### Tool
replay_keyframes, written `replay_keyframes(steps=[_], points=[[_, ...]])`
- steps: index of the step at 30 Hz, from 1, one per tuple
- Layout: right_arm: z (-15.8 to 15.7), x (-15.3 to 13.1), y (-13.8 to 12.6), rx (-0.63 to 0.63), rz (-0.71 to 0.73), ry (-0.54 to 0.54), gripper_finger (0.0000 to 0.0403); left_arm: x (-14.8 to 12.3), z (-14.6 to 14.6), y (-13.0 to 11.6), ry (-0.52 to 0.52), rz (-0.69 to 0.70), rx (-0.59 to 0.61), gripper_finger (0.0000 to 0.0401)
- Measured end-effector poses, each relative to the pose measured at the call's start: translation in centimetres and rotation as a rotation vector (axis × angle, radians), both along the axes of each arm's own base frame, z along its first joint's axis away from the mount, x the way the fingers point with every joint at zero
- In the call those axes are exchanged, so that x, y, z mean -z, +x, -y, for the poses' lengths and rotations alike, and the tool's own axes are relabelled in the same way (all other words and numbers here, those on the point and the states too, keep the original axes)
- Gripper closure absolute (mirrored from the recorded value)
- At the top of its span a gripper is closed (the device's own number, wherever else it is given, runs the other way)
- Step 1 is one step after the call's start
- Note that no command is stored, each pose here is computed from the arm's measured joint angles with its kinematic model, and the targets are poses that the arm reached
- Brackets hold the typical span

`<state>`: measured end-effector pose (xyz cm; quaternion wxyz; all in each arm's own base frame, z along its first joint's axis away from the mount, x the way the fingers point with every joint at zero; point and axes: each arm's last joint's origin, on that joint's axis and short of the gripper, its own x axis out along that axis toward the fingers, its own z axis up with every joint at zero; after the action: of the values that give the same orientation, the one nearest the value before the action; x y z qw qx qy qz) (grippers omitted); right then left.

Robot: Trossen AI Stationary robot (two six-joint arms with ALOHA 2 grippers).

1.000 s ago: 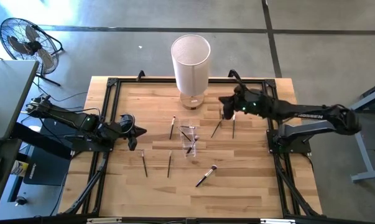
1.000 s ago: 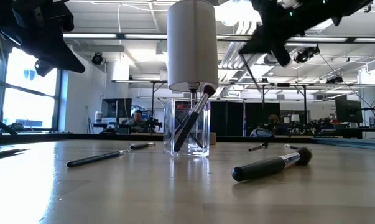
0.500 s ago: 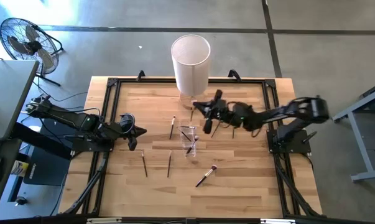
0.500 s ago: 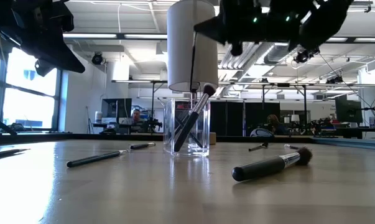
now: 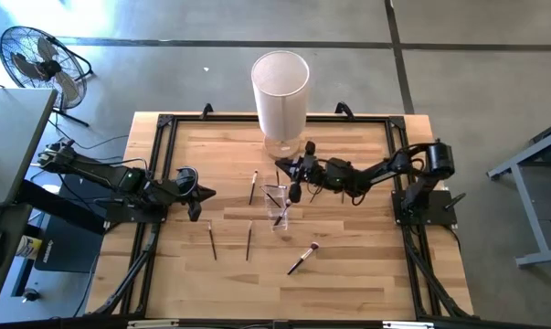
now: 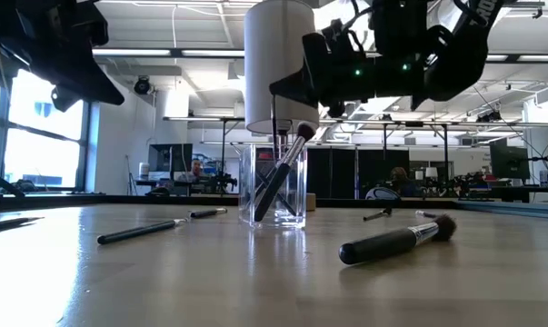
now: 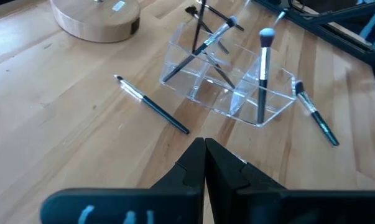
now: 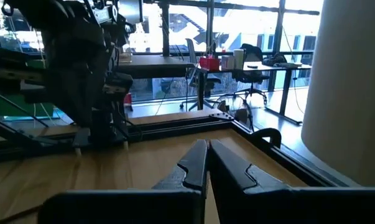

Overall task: Put items in baskets/containers
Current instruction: Put the black eyeshadow brush into the transparent organizer

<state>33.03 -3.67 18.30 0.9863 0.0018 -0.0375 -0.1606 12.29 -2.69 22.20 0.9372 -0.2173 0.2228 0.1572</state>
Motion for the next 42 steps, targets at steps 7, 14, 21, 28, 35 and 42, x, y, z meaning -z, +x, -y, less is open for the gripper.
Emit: replay_keyframes(steps=[7,14,21,28,35,42], points=[[-0.1,-2.2,-1.1,0.000,-0.053,0.005,0.0310,-0.1,0.0,0.1,0.000,0.010,0.007,0.0374],[-0.6,-5.8,-3.9,0.021,-0.143,0.013,0.0252,-0.7,0.0,0.5,0.034,0.077,-0.014,0.0300],[-2.0,-7.4,-8.6,0.159,-0.283,0.287,0.0265,-2.5,0.2,2.2,0.082,0.290,-0.142,0.0242],[-2.5,-6.0,-12.6,0.251,-0.498,0.596,0.0318,-4.5,0.0,4.3,0.264,0.232,-0.267,0.0238],[-2.9,-6.0,-12.8,0.247,-0.518,0.589,0.0352,-6.1,-3.4,6.5,0.221,0.018,-0.409,0.0238],[-2.8,-6.0,-12.8,0.269,-0.509,0.581,0.0358,-4.9,-8.3,9.2,-0.036,-0.209,-0.430,0.0238]])
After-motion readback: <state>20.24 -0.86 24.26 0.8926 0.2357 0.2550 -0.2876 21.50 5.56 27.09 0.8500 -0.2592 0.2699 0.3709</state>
